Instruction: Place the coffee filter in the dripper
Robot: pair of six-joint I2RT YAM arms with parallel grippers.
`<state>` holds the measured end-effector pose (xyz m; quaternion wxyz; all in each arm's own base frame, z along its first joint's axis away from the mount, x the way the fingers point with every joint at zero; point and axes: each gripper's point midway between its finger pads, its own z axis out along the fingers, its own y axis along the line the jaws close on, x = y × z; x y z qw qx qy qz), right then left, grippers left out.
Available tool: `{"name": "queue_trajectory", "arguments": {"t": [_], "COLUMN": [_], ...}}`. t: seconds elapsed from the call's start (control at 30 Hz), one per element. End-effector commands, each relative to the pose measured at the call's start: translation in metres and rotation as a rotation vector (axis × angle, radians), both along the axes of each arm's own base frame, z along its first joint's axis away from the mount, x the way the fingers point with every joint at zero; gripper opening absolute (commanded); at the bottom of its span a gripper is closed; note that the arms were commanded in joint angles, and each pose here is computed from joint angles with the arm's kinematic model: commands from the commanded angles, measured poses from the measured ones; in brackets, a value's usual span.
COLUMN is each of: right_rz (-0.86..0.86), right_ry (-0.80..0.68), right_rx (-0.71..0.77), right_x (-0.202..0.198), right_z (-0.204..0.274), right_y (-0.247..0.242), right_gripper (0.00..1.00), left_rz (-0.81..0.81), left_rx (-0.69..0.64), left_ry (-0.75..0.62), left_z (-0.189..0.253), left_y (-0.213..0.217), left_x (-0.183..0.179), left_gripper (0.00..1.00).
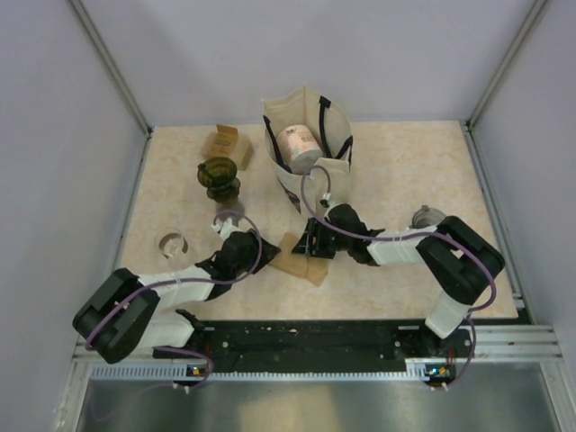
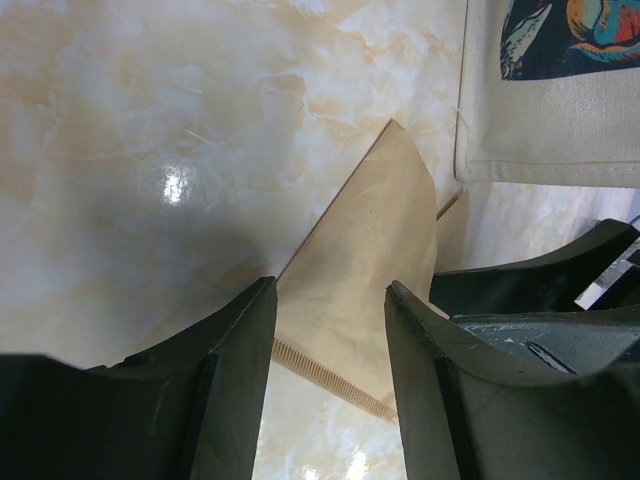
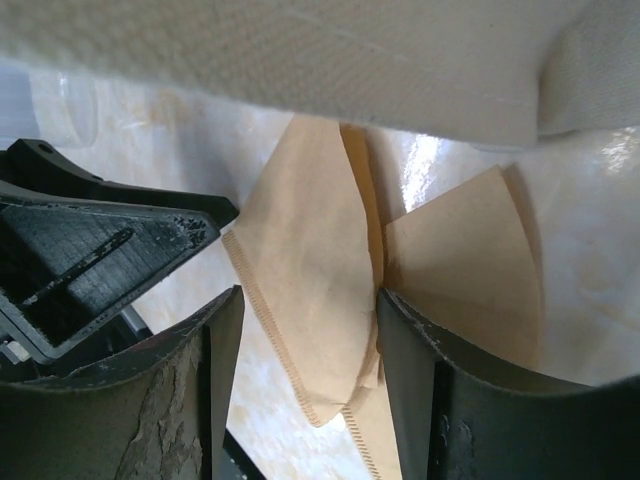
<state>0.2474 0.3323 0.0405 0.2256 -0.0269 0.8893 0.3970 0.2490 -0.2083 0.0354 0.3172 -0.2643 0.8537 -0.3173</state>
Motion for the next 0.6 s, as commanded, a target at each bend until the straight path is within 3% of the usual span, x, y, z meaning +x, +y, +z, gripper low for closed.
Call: {"name": "queue_trajectory", "arguments": {"t": [0.0,0.33,0.57], "right_rz": [0.025,0.001,0.009], "right_ry": [-0.008,0.005,-0.064], "right_rx": [0.093,0.102,0.097], "right_x": [0.001,0.005,0.008], "right_z": [0.018,0.019,0.036], "right_y": [0.023,0.027,0.022], "right_gripper": [0.56,0.44,0.44], "left_rz": [-0.019,-0.011,-0.002], "left_rx": [-0.002,0.026,0.046], "left_ry": [0.028,0.049,0.048], "left_z": [-0.004,-0.008,-0.008], "left_y": [-0.007,-0.002,0.002], "left_x": [-0.004,-0.01,-0.01], "left_gripper": [0.54,0.53,0.53]}}
